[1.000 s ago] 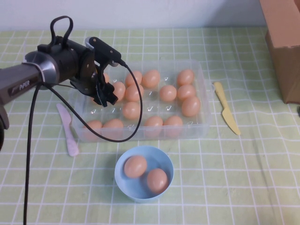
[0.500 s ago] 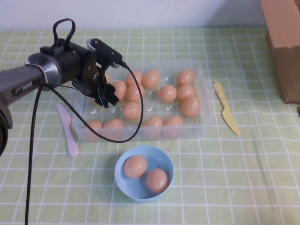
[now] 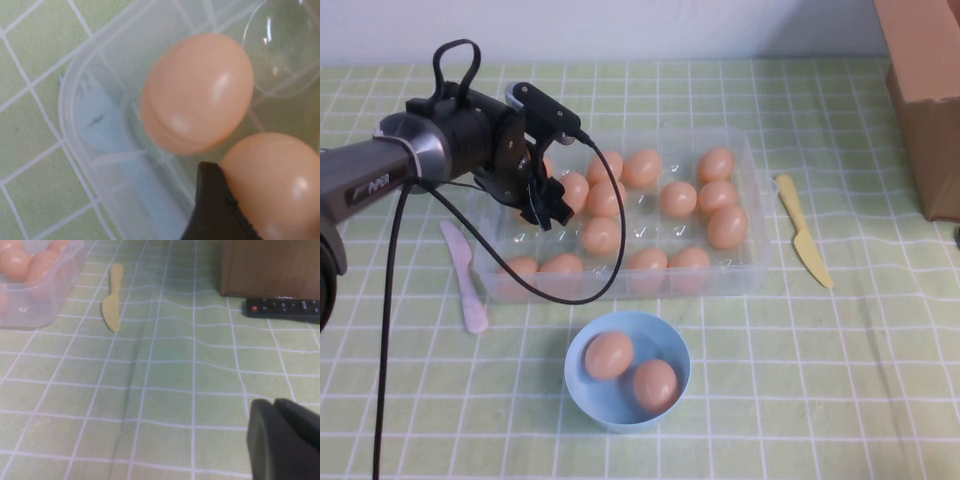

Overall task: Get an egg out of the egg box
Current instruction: Pick up the egg from the plastic box

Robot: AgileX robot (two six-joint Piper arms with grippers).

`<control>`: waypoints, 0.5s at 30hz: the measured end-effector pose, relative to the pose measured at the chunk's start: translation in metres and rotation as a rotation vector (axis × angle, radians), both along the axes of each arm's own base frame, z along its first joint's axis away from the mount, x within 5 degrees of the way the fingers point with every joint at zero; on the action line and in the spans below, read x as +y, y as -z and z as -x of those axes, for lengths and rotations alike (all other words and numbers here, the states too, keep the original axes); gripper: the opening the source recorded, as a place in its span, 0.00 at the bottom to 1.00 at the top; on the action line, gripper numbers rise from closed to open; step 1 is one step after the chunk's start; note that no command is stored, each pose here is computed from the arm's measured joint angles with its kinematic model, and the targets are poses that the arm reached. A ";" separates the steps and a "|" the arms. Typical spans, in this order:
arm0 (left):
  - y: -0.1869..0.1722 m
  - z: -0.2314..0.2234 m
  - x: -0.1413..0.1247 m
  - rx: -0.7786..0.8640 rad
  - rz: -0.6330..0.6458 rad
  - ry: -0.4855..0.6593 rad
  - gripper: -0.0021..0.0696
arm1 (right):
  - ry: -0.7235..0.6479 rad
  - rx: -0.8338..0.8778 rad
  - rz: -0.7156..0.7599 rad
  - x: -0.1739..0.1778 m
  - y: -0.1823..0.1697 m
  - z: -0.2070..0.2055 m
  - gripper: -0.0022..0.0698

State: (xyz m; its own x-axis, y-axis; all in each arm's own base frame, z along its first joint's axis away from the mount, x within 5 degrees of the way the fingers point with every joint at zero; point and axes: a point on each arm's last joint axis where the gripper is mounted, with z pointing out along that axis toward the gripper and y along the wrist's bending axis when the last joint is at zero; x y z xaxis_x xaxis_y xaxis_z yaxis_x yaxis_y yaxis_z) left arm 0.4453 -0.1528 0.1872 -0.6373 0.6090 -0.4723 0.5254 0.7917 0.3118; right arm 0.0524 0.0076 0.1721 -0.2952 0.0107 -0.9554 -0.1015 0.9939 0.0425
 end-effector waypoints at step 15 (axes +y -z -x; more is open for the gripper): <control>-0.076 0.033 0.012 0.018 0.049 -0.066 0.53 | 0.000 0.000 0.000 0.000 0.000 0.000 0.01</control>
